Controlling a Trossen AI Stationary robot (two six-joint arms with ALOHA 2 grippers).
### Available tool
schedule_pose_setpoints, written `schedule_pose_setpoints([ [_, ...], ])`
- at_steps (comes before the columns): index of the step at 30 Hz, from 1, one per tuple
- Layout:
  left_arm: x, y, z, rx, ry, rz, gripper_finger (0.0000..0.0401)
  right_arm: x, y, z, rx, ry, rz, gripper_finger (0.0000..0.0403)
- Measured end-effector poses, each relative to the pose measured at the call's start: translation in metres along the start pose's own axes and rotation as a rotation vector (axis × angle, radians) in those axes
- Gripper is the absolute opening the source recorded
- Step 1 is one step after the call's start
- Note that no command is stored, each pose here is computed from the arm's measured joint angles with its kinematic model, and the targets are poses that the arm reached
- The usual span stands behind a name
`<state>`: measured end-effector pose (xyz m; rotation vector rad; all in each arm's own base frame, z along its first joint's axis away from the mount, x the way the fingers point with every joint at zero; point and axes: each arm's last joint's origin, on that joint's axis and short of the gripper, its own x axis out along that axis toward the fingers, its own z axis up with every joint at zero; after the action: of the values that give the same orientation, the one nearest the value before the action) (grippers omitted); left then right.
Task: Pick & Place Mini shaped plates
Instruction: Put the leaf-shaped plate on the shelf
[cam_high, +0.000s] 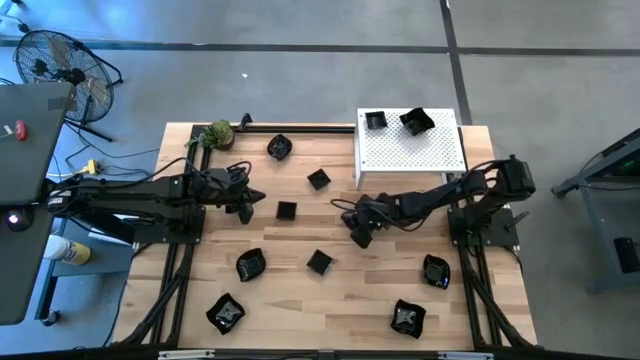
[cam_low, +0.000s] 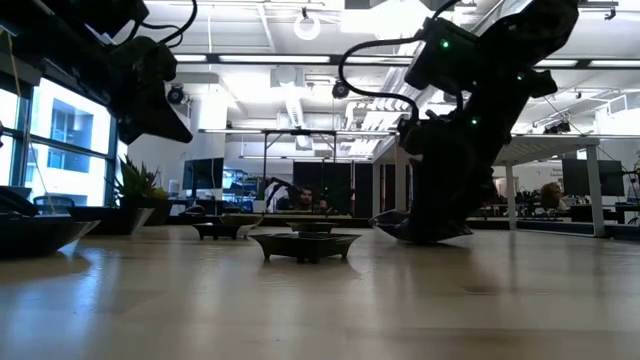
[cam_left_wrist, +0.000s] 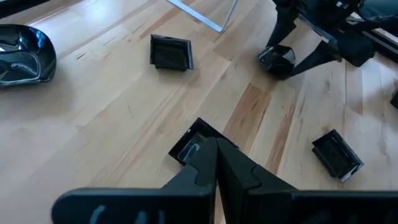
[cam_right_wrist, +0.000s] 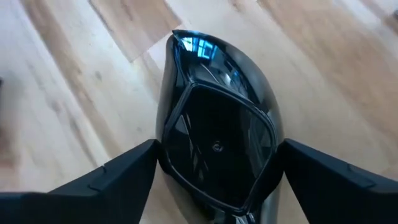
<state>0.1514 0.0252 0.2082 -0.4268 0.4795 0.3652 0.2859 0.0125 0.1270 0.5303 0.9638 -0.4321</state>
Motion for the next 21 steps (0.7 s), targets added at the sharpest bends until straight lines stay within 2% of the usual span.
schedule_pose_setpoints([
  [10, 0.000, -0.002, 0.003, -0.034, -0.032, -0.029, 0.0001, -0.014, 0.006, 0.008, 0.013, -0.059, 0.081, 0.0319],
  [21, -0.005, -0.014, 0.026, -0.048, -0.243, -0.202, 0.0001, -0.057, 0.021, 0.032, 0.036, -0.248, 0.356, 0.0319],
])
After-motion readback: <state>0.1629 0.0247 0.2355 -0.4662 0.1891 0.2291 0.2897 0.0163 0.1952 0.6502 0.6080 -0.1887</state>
